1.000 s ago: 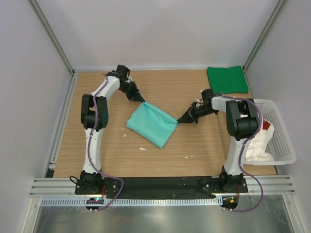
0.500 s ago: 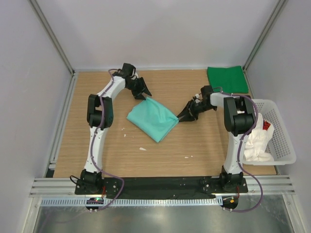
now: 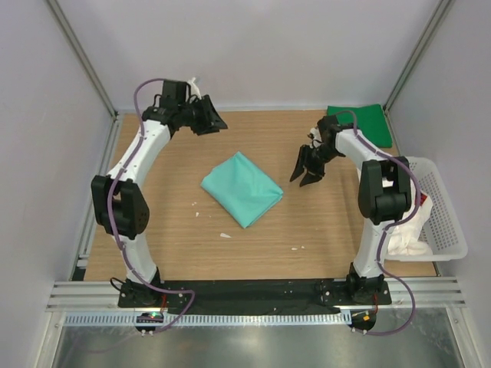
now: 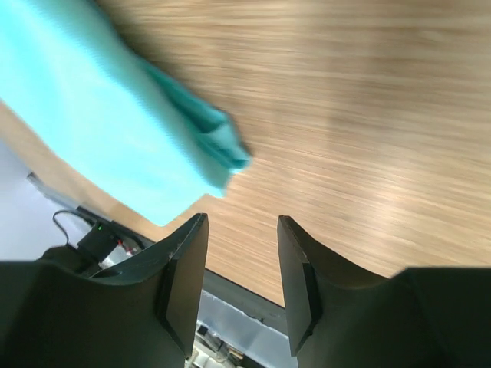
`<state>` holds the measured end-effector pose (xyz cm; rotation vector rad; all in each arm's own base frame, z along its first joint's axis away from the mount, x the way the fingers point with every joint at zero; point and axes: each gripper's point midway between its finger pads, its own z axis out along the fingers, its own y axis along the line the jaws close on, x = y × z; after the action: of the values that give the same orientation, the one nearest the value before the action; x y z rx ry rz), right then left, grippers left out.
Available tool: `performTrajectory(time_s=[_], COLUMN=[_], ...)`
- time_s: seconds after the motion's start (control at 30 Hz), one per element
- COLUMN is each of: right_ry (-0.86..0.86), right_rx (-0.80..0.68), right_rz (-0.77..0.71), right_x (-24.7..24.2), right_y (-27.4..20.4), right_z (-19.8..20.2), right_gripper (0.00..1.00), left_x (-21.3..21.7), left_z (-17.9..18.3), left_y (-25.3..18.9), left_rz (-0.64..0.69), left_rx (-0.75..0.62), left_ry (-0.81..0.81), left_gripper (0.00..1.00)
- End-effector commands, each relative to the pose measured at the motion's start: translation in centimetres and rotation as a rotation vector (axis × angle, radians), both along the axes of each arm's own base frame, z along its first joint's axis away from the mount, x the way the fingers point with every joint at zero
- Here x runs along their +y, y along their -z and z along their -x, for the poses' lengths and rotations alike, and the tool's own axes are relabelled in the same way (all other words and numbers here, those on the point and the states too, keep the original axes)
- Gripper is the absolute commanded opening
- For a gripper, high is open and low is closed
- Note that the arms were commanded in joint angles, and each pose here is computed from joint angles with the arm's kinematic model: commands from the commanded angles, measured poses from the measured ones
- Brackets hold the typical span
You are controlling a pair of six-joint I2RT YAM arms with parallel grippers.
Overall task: Fold and stack the t-shirts
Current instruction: Fold the tshirt
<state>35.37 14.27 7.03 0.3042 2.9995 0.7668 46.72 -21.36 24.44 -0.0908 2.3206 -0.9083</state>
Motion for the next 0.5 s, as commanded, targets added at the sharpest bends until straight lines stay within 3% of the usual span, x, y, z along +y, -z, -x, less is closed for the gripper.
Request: performTrajectory(time_s=[0.0, 0.2, 0.33, 0.47], right_ry=[-0.088, -0.112, -0.125, -0.134], right_rx=[-0.114, -0.095, -0.093, -0.077], right_rz=[-0.163, -0.203, -0.147, -0.17], right_x=[5.1, 9.2, 8.2, 8.1], right_y=[-3.3, -2.8, -2.0, -1.6], right_z=[-1.2, -0.9, 0.5, 2.1], right_gripper=[0.47, 0.32, 0.31, 0.31], left_x=[-1.3, -1.1, -0.2, 0.7], left_z=[1.4, 1.2, 2.2, 5.5], left_y=[7.0, 13.2, 17.3, 19.8], left_rz=[0.042, -0.006, -0.083, -0.125], left_rx=[0.116, 0.179, 0.228, 0.316], left_ry=[0.092, 0.103, 0.087, 0.043], left_gripper=[0.39, 0.3, 0.27, 0.23])
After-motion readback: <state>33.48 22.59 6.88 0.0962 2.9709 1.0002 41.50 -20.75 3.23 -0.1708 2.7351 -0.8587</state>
